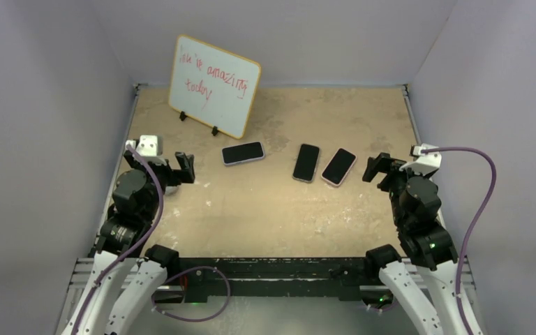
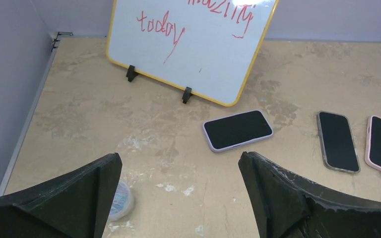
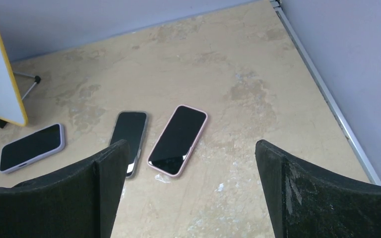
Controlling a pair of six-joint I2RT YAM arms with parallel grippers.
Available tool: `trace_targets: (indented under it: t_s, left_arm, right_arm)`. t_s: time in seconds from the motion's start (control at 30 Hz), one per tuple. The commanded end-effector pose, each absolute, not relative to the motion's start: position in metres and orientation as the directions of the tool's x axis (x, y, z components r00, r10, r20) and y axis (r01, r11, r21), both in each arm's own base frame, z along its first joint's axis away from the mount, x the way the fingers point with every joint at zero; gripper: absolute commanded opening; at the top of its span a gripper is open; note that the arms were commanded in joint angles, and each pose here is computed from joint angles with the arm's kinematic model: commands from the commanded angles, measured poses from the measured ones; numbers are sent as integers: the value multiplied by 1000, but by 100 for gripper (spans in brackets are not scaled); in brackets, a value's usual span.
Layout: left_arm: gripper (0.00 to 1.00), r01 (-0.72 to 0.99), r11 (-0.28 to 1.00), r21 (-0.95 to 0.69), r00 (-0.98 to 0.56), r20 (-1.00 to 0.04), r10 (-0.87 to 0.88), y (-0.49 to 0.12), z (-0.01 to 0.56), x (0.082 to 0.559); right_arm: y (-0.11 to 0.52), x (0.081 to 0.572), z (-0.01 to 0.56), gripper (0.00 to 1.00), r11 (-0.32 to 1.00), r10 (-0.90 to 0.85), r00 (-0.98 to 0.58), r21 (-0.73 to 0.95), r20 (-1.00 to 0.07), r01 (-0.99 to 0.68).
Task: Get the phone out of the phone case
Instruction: Pick up the phone at the center of the board.
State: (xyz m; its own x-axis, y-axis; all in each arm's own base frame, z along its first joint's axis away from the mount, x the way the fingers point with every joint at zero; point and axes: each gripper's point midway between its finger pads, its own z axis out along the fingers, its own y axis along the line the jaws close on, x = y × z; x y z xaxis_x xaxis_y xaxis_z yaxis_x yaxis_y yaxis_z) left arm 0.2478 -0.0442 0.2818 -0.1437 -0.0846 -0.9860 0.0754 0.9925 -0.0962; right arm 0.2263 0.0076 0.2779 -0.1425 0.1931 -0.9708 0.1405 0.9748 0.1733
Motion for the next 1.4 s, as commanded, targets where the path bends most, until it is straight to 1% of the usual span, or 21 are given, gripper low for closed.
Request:
trace_targets:
  t_s: [0.0, 0.2, 0.33, 0.43, 0.5, 0.6, 0.63, 0.7, 0.87, 0.97, 1.1, 1.23, 1.37]
  left_arm:
    - [99, 114, 990, -88, -144, -987, -71, -51, 283, 250]
    - [100, 157, 983, -98, -149, -986, -75, -59, 283, 248]
    - [100, 184, 977, -108, -152, -985, -80, -64, 283, 246]
    - [100, 236, 963, -128, -165, -982, -90, -74, 281, 242]
    - [100, 265, 954, -140, -177, -980, -94, -79, 278, 239]
    - [100, 276, 950, -144, -180, -979, -96, -81, 276, 236]
    - [100, 278, 950, -144, -181, -979, -95, -81, 275, 235]
    - [100, 282, 949, -144, -181, -979, -95, -82, 275, 233]
    - [100, 327, 933, -149, -170, -981, -97, -89, 278, 229]
    - [100, 337, 930, -145, -165, -982, -93, -91, 278, 228]
    - [100, 343, 929, -141, -163, -983, -89, -92, 278, 228]
    - [100, 341, 930, -135, -157, -984, -85, -92, 279, 228]
    - [100, 336, 933, -131, -153, -985, -83, -90, 280, 228]
  right_arm:
    - [13, 224, 279, 99, 972, 223, -139, 208, -965, 113]
    - [32, 234, 266, 99, 961, 277, -221, 265, -935, 83]
    - [47, 239, 245, 99, 957, 287, -354, 280, -890, 71]
    - [45, 240, 227, 99, 947, 321, -419, 288, -849, 143]
    - [40, 240, 218, 99, 937, 346, -435, 285, -831, 200]
    - [46, 241, 206, 99, 941, 338, -476, 282, -812, 187]
    - [47, 241, 199, 99, 944, 330, -494, 271, -805, 188]
    - [35, 247, 188, 99, 950, 298, -505, 199, -810, 241]
    - [27, 255, 153, 99, 948, 255, -617, 67, -745, 311]
    - [25, 266, 141, 99, 936, 261, -626, 34, -735, 351]
    - [37, 285, 129, 99, 931, 287, -606, 67, -742, 359]
    - [51, 304, 115, 99, 922, 316, -624, 76, -715, 380]
    - [49, 314, 114, 99, 863, 369, -570, 43, -734, 504]
